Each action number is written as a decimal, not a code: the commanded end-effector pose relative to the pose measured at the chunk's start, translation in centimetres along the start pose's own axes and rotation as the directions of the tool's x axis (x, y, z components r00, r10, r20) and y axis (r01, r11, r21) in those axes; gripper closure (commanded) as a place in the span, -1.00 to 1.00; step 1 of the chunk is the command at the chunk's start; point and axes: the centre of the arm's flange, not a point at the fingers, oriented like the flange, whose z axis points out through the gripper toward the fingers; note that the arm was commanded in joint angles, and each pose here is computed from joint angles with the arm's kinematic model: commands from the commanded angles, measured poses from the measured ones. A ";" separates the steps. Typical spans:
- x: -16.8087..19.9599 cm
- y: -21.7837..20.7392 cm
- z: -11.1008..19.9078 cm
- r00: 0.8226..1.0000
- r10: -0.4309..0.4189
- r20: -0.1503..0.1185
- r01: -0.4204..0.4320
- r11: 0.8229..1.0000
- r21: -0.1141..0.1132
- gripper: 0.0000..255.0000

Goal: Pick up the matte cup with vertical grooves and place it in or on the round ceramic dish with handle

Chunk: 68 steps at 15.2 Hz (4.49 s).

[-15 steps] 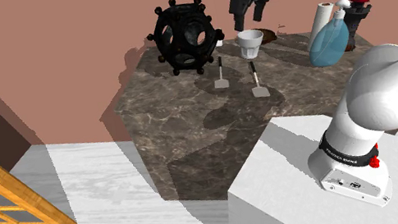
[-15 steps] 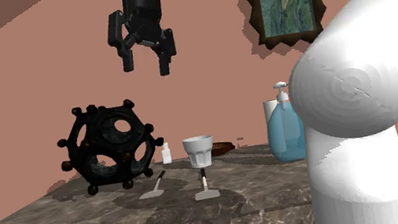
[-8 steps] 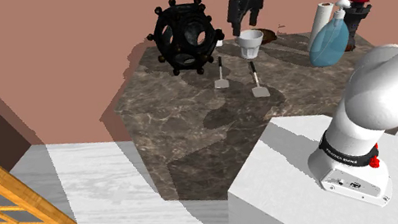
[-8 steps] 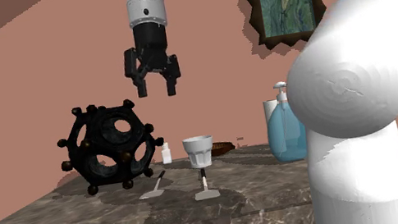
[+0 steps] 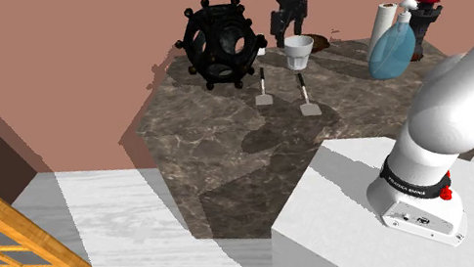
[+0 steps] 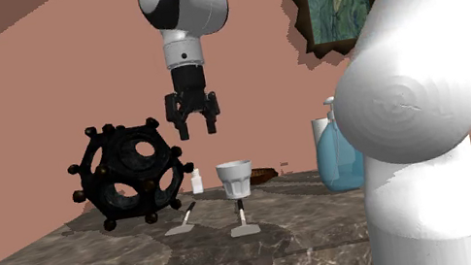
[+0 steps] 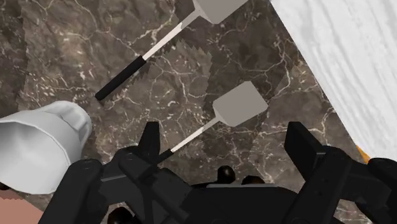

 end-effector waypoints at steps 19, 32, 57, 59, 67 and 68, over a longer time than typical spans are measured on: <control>12.3 16.7 11.3 0.999 0.007 0.043 -0.002 0.992 -0.127 -1.00; 12.2 17.1 14.8 0.999 0.007 0.043 -0.002 0.992 -0.127 -1.00; 12.3 17.5 7.4 0.999 0.007 0.043 -0.002 0.992 -0.127 1.00; 12.3 17.5 6.3 0.999 0.007 0.043 -0.002 0.992 -0.127 1.00; 12.7 19.0 2.5 0.999 0.007 0.043 -0.002 0.992 -0.127 1.00; 13.0 20.3 2.3 0.999 0.007 0.043 -0.002 0.992 -0.127 1.00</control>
